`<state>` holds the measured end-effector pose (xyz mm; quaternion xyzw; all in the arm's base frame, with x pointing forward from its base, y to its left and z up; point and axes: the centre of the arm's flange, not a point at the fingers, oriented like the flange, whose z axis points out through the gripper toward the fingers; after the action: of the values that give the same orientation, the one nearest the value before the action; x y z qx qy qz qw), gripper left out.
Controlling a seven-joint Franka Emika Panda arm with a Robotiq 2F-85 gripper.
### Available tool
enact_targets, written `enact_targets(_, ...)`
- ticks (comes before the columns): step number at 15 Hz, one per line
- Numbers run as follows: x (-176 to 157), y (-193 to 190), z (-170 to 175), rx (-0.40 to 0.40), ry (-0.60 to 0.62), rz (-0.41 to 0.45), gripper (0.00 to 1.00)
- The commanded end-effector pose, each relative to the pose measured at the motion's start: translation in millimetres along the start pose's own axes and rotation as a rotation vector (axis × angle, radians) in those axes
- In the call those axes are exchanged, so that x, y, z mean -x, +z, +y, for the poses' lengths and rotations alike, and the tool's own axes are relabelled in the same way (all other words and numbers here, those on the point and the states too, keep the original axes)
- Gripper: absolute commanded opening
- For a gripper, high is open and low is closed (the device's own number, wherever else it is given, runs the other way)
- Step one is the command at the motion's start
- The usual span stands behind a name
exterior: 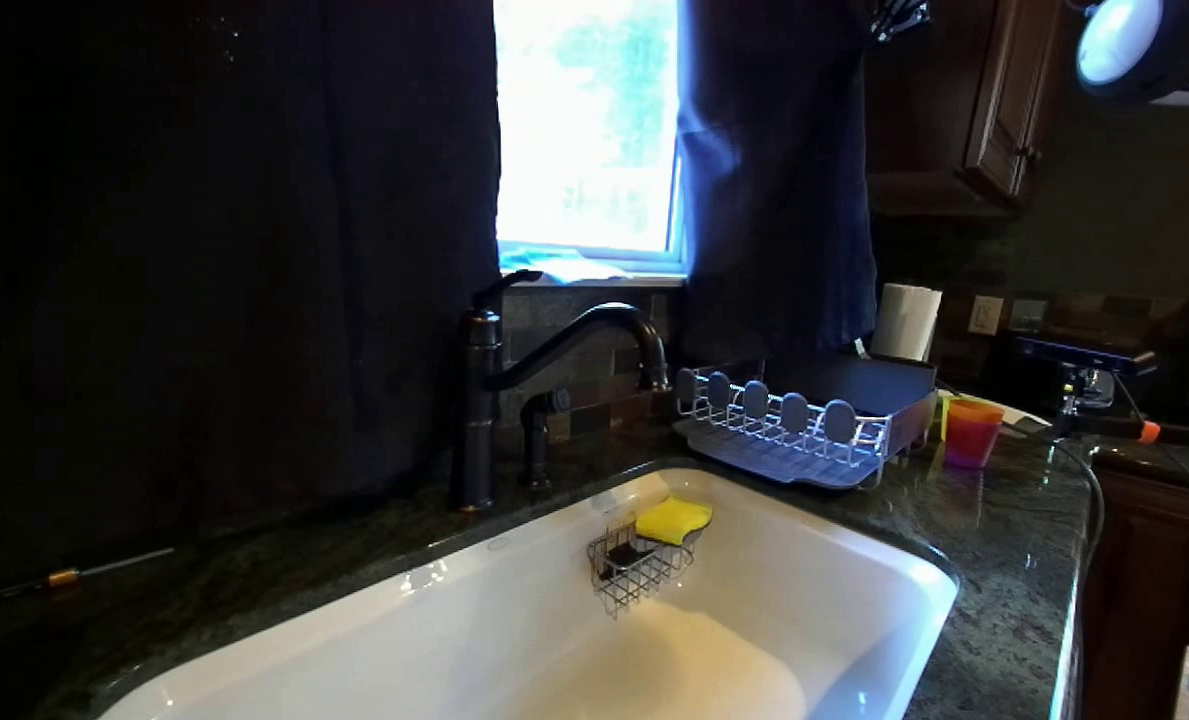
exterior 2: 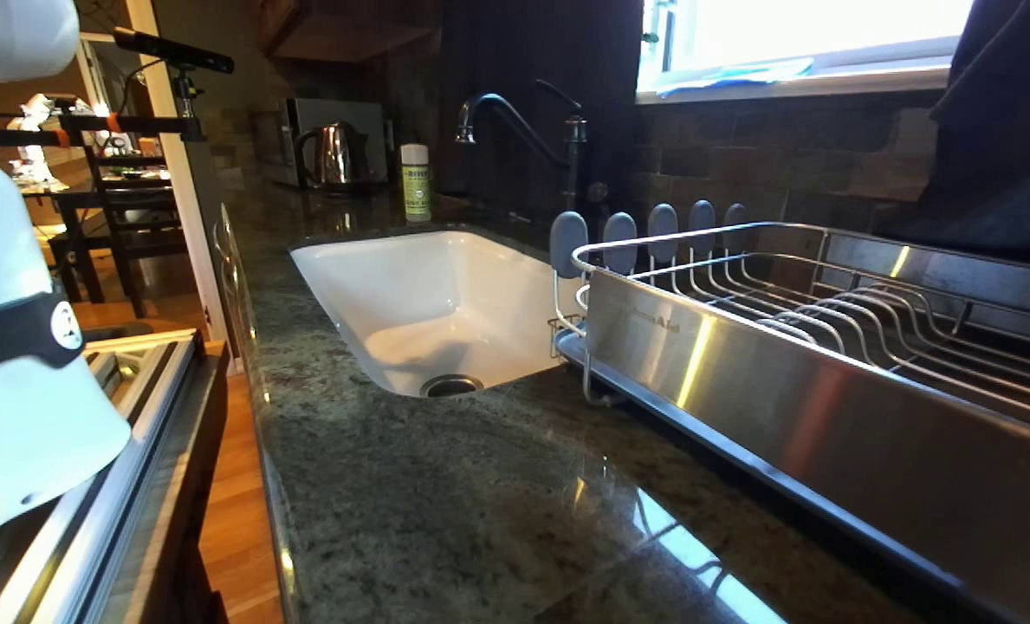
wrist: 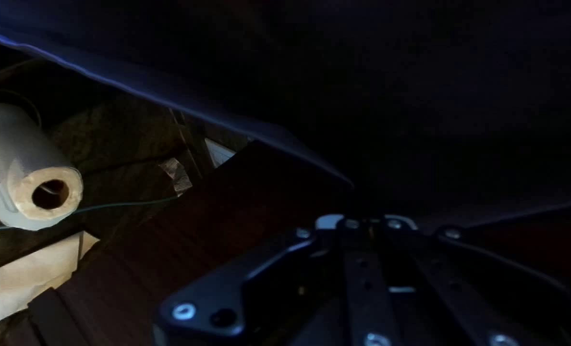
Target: Draw the right curtain to the right.
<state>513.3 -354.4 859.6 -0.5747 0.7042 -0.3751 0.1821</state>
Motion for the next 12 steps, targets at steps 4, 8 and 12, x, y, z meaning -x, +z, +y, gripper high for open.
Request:
enact_targets(4,27.4,30.9,-25.0,0.015,-0.046,-0.049,0.01)
enact_targets(8,36.3,29.2,-8.1,0.013,-0.043,-0.058,0.02)
enact_targets(12,35.6,28.8,-8.0,0.012,-0.044,-0.057,0.02)
